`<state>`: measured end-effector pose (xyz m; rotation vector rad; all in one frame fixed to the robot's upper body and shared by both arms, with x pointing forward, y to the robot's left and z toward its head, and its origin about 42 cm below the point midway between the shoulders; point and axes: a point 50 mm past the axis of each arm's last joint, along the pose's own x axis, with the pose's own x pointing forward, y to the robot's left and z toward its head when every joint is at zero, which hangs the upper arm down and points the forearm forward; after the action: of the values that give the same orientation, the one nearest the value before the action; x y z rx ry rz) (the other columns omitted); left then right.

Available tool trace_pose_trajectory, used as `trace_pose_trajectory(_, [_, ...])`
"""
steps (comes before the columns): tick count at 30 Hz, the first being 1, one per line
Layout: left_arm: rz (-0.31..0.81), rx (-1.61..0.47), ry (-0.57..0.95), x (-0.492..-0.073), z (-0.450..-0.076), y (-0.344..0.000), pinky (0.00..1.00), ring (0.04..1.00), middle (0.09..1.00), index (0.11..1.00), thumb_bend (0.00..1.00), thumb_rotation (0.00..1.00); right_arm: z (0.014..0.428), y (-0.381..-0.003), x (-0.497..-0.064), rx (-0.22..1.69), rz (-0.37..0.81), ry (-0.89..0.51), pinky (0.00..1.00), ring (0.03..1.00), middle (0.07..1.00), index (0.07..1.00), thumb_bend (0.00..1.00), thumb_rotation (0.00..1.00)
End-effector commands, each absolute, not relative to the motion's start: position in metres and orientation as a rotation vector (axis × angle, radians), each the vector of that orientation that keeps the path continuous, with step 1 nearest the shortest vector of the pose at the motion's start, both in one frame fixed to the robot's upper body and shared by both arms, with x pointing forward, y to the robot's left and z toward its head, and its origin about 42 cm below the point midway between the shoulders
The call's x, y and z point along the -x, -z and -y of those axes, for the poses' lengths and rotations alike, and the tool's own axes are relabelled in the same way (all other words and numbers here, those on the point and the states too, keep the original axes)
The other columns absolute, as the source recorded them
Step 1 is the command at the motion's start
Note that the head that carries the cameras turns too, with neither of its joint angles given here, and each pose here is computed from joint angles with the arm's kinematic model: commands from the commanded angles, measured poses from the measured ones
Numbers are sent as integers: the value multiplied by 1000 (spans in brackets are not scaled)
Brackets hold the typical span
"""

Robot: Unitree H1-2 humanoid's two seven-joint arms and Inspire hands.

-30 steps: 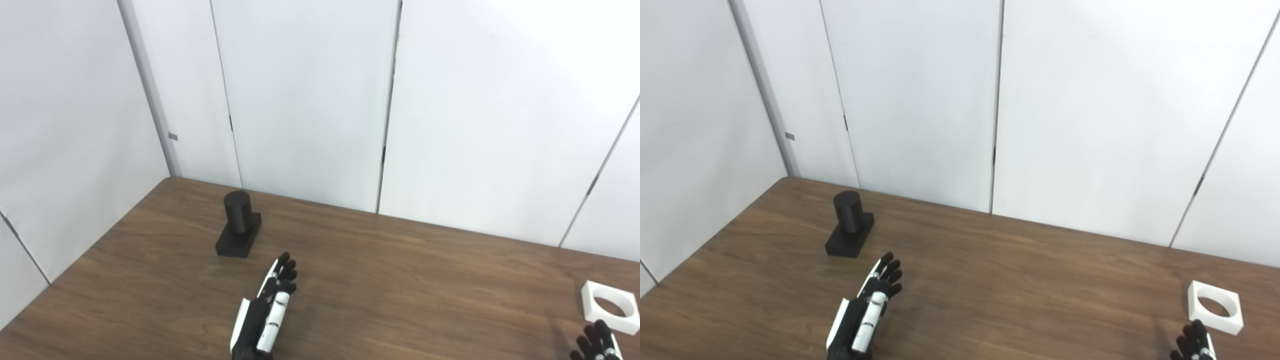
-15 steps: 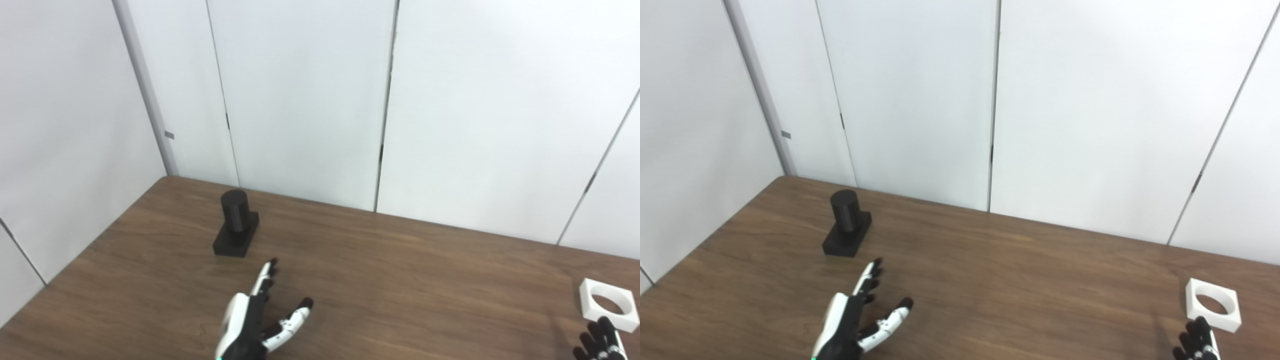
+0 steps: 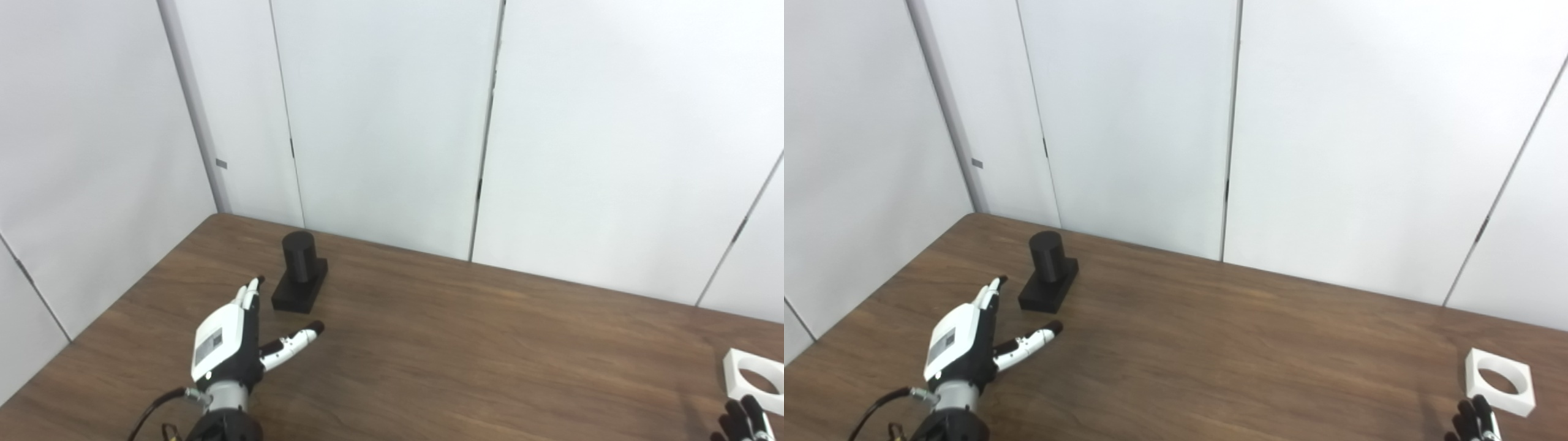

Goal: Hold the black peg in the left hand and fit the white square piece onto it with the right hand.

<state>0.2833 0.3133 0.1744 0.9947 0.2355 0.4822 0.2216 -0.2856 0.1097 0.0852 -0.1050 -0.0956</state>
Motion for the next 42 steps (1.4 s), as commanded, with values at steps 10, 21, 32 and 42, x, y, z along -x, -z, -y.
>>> trace_pose_trajectory(10, [-281,-1106,-509,-330,-324,-182,955,966,961,857,830,757,283,-88,-185,-98,19,128,993,997,971,987,721,1000])
trace_pose_trajectory(21, [-324,-1173,-498,-366,-320,-178,981,975,965,853,859,796,282,-88,-183,-83,22,123,999,1000,985,1000,746,1000])
trace_pose_trajectory(32, [-323,-1172,-522,-382,-320,-177,1000,991,977,895,873,781,281,-89,-182,-78,24,126,986,1000,974,998,730,1000])
trace_pose_trajectory(42, [-308,-1140,-550,-381,-320,-178,1000,1000,991,929,878,775,283,-90,-181,-77,23,122,998,1000,983,1000,736,1000])
